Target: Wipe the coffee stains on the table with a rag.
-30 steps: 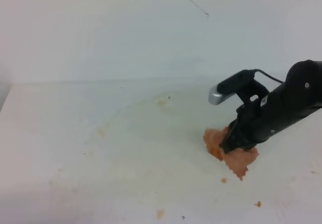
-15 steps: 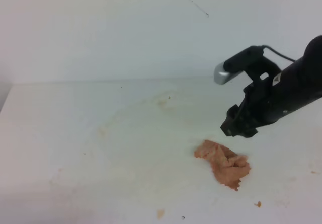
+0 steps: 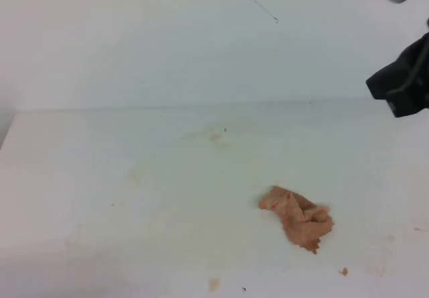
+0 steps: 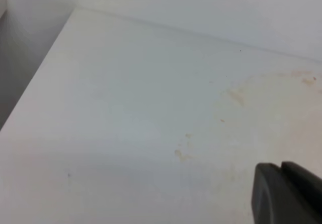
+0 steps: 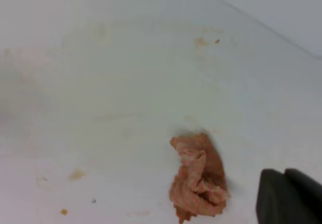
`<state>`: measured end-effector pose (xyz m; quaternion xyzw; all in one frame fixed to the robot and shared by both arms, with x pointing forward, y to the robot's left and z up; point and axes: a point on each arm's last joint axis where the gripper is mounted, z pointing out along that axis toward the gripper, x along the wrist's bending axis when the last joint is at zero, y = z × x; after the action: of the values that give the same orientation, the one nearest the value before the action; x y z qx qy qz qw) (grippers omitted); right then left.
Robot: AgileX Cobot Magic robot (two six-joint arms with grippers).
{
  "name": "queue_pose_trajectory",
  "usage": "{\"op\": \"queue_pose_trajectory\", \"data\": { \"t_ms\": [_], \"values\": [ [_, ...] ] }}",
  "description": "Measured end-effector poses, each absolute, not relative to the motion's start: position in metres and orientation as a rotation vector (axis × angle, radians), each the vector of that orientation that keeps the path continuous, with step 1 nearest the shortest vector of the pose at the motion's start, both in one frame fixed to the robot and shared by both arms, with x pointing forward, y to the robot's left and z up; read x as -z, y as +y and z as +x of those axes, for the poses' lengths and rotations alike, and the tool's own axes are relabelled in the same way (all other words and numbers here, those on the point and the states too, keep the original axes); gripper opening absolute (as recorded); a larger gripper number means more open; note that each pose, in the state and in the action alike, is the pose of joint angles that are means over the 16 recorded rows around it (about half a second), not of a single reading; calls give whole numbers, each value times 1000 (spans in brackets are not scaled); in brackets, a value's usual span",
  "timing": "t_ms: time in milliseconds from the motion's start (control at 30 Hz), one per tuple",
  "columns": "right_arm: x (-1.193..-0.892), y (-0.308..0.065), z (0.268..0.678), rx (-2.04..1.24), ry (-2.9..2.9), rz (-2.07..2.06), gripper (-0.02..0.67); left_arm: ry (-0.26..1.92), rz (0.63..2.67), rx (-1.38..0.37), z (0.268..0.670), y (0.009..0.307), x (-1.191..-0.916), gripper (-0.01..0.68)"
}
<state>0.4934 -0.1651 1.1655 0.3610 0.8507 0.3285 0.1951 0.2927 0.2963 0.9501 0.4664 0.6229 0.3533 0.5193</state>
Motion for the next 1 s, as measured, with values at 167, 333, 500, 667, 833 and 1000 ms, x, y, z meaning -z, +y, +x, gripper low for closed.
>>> {"op": "queue_pose_trajectory", "data": {
  "t_ms": [167,333,500,667,833,1000],
  "values": [
    [-1182,-174,477,-951,2334,1027,12,1494,1119,-847,293,296,-950,1],
    [-1187,-178,470,-957,2319,1020,3,1494,1119,-847,293,296,-950,1],
    [-1192,-187,459,-941,2259,950,2,1493,1119,-847,293,296,-950,1],
    [-1201,-215,429,-968,2073,895,1,1493,1120,-846,293,296,-950,1],
    [-1195,-252,380,-1009,1809,862,0,1492,1120,-846,293,296,-950,1],
    [-1157,-281,328,-1039,1575,881,0,1492,1120,-846,293,296,-950,1]
  ]
}}
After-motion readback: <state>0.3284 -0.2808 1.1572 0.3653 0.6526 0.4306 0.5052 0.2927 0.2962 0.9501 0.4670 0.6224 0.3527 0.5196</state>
